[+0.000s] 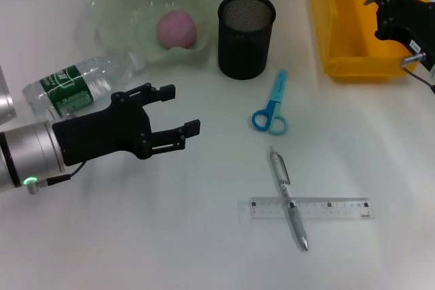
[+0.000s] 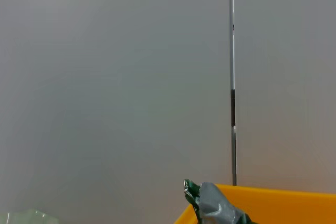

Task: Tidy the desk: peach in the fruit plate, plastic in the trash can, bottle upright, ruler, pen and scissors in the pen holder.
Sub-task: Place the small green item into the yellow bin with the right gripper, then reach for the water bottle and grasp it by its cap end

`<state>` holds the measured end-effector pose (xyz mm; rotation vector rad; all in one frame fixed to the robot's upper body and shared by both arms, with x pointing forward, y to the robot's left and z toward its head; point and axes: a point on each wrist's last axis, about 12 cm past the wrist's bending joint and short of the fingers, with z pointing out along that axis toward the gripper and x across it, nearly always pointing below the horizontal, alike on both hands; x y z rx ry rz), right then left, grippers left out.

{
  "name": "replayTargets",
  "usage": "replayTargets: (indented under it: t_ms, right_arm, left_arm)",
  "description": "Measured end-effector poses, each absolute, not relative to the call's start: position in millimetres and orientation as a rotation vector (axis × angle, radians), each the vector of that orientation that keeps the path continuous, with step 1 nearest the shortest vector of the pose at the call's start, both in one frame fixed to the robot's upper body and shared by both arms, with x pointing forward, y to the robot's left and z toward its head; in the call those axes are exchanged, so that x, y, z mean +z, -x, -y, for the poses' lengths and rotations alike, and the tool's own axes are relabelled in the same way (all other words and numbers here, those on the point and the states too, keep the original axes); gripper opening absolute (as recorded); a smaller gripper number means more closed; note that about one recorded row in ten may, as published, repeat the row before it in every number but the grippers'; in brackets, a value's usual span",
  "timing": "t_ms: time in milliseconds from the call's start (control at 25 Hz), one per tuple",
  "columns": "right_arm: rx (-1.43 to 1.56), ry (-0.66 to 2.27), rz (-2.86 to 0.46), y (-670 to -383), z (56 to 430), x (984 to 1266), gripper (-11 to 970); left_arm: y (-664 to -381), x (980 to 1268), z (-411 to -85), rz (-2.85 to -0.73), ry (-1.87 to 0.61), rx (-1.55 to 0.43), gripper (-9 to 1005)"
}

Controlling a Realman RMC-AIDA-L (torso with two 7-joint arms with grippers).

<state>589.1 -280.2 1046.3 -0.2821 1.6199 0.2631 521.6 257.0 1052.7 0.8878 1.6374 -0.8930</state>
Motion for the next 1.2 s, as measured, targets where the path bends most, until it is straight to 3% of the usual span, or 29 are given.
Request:
replayTargets:
  t_ms: [640,840,1200]
  right_arm:
    - [0.294,0.258,-1.62,-589.4,279.2,1047.1,168]
    - [0.295,0.257,-1.62,-589.4,279.2,1047.2,404]
    - [0.303,0.248,-1.621,-589.3,278.7,1047.1,638]
  left_arm:
    - [-520.0,1051.7,-257.3,-1.639,-0.881,-0.897,813]
    - [-519.5,1052.1,-257.1,-1.635,-0.882,-0.902,813]
    - [-518.8,1052.5,-257.0,-1.63,-0.882,-0.908,812]
